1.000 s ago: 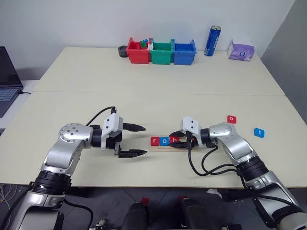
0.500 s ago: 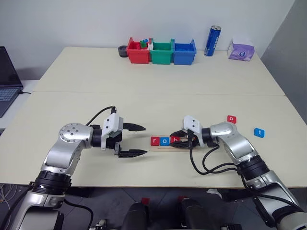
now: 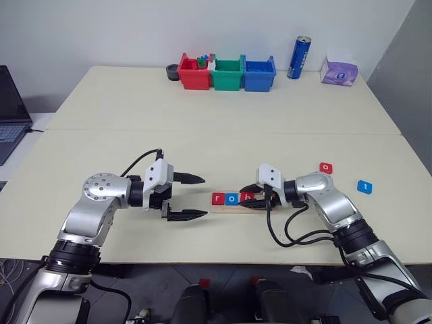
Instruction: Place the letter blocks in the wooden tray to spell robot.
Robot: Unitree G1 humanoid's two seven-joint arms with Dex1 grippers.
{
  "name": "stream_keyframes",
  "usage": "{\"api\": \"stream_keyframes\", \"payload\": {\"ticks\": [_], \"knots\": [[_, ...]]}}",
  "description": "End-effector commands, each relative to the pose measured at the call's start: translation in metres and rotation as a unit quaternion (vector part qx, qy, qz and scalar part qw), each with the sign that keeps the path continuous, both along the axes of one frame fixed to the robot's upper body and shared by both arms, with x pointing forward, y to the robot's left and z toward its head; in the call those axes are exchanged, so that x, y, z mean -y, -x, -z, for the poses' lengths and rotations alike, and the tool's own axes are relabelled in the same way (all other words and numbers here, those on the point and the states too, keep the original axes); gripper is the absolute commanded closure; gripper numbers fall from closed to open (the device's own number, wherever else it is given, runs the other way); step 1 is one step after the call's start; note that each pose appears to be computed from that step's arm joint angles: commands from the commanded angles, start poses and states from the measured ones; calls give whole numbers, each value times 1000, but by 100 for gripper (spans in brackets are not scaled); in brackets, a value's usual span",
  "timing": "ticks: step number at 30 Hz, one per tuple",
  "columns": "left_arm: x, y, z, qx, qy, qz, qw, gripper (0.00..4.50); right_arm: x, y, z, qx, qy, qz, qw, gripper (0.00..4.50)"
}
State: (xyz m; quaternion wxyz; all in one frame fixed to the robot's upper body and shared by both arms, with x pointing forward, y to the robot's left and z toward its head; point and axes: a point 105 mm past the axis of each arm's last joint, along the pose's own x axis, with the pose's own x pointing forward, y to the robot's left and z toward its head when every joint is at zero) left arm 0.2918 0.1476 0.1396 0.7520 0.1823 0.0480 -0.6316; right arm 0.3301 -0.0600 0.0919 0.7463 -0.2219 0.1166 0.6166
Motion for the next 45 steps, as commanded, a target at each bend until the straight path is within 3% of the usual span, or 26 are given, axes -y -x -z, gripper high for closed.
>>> {"api": "stream_keyframes", "payload": {"ticks": [1, 7, 18, 21, 24, 28, 31, 36, 45], "knots": [[2, 0, -9, 23, 0, 4, 1000, 0, -2, -3, -11, 20, -2, -12, 1000, 209], [2, 0, -9, 24, 1, 2, 1000, 0, -2, -2, -12, 13, -2, -14, 1000, 4], [4, 1, -8, 25, 4, 5, 1000, 0, 11, -5, -37, 9, -37, 18, 999, 4], [9, 0, -8, 26, 10, 7, 1000, 0, 24, -4, -44, 12, -41, 42, 998, 60], [17, -2, -12, 31, 27, 4, 999, 0, 41, -2, -52, 15, -49, 82, 995, 161], [34, -2, -15, 35, 52, 10, 998, 0, 63, -1, -61, 32, -67, 163, 984, 161], [50, 0, -17, 38, 69, 22, 997, 0, 80, -1, -67, 45, -83, 241, 966, 161], [71, -8, -21, 48, 81, 21, 995, 0, 115, -6, -74, 73, -99, 380, 917, 2], [98, -27, -26, 62, 88, -7, 994, 0, 163, -20, -55, 97, -94, 590, 796, 2]]}}
